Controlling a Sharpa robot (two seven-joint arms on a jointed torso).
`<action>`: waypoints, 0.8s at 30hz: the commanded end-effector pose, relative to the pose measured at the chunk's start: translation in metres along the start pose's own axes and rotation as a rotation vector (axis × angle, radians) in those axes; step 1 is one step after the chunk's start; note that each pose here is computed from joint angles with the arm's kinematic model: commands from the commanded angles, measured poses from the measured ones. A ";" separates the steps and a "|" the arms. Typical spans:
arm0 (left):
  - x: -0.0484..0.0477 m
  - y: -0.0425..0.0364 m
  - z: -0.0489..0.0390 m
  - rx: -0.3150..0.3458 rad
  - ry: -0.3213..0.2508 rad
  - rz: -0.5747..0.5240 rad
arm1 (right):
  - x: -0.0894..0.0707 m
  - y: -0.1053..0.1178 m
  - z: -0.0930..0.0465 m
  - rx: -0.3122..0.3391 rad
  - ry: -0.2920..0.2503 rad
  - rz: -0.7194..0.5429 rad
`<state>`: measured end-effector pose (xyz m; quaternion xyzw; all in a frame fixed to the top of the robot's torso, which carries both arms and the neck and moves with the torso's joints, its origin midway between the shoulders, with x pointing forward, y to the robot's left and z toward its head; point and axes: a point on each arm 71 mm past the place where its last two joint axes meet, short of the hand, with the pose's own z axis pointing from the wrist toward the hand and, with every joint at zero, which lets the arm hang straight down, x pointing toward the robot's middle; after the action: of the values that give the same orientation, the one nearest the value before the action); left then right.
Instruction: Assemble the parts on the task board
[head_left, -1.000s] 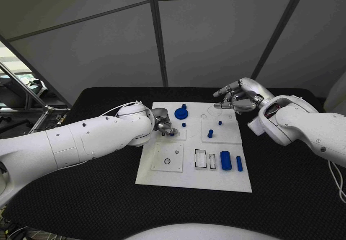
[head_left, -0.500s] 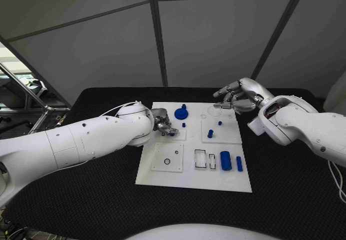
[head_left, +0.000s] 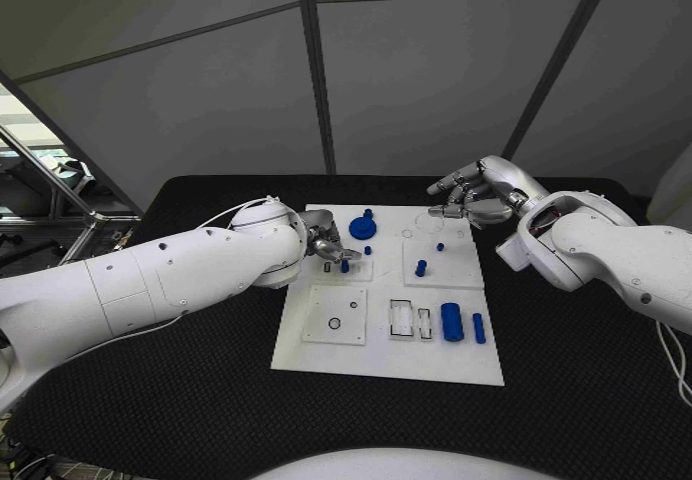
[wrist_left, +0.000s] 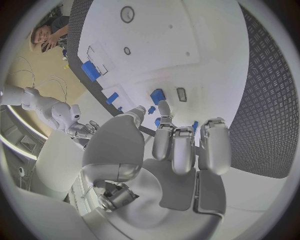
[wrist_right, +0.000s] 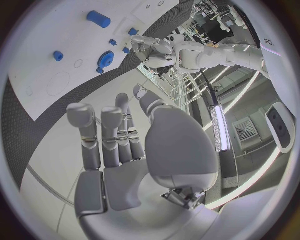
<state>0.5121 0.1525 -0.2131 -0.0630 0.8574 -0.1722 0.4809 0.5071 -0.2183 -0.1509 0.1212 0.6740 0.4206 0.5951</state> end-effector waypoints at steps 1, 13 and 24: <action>-0.0052 -0.0026 -0.0017 0.005 -0.019 -0.026 | -0.001 0.002 0.001 -0.014 -0.004 0.002; -0.0259 -0.0062 -0.0093 0.016 -0.010 -0.081 | -0.002 0.000 0.002 -0.009 -0.007 0.002; -0.0766 0.0171 0.0064 -0.065 -0.001 -0.058 | -0.002 -0.002 0.003 -0.003 -0.008 0.001</action>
<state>0.5572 0.1869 -0.1564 -0.1182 0.8426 -0.1630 0.4994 0.5108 -0.2208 -0.1526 0.1242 0.6740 0.4164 0.5974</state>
